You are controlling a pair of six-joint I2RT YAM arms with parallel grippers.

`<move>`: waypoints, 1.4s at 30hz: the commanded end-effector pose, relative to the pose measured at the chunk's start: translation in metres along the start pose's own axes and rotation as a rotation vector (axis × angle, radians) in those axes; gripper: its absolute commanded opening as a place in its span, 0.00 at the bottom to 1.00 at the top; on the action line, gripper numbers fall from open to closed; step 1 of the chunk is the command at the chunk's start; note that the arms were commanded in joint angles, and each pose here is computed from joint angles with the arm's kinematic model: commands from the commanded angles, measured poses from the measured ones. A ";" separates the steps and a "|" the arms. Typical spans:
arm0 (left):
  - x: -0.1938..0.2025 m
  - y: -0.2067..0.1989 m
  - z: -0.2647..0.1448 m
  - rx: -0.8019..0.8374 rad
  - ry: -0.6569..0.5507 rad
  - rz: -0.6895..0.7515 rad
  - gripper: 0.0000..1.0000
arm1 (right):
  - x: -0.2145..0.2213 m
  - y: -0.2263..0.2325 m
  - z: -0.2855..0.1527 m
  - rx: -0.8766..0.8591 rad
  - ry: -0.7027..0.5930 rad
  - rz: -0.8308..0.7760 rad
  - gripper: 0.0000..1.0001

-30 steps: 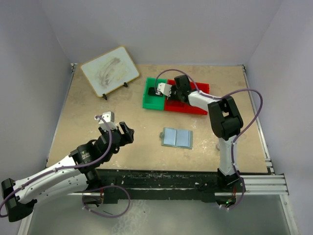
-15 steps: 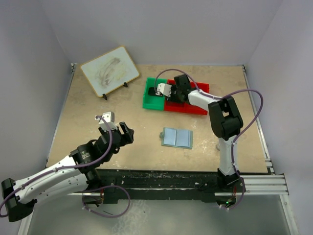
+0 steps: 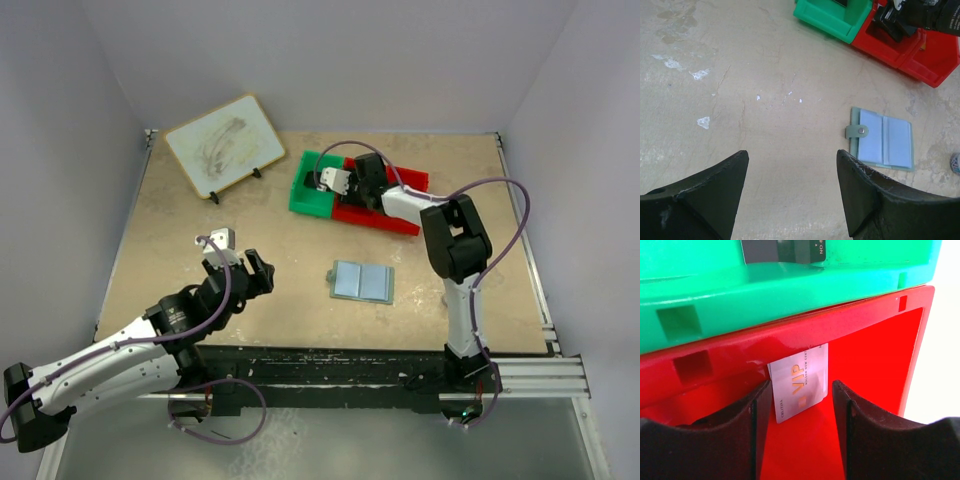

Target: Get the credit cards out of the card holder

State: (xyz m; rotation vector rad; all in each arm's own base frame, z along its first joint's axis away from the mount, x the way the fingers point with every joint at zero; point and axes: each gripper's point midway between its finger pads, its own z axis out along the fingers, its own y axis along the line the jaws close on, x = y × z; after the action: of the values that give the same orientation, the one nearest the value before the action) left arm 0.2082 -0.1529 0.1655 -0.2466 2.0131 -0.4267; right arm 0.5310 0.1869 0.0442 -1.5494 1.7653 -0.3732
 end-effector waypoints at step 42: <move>-0.017 -0.016 -0.001 0.026 -0.032 -0.053 0.68 | -0.096 -0.004 -0.096 -0.186 -0.311 1.283 0.59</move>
State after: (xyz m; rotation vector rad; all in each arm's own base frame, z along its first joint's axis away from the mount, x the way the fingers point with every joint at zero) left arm 0.2096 -0.1586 0.1583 -0.2322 2.0378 -0.4156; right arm 0.4929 0.2332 0.1357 -0.4833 2.0417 0.3902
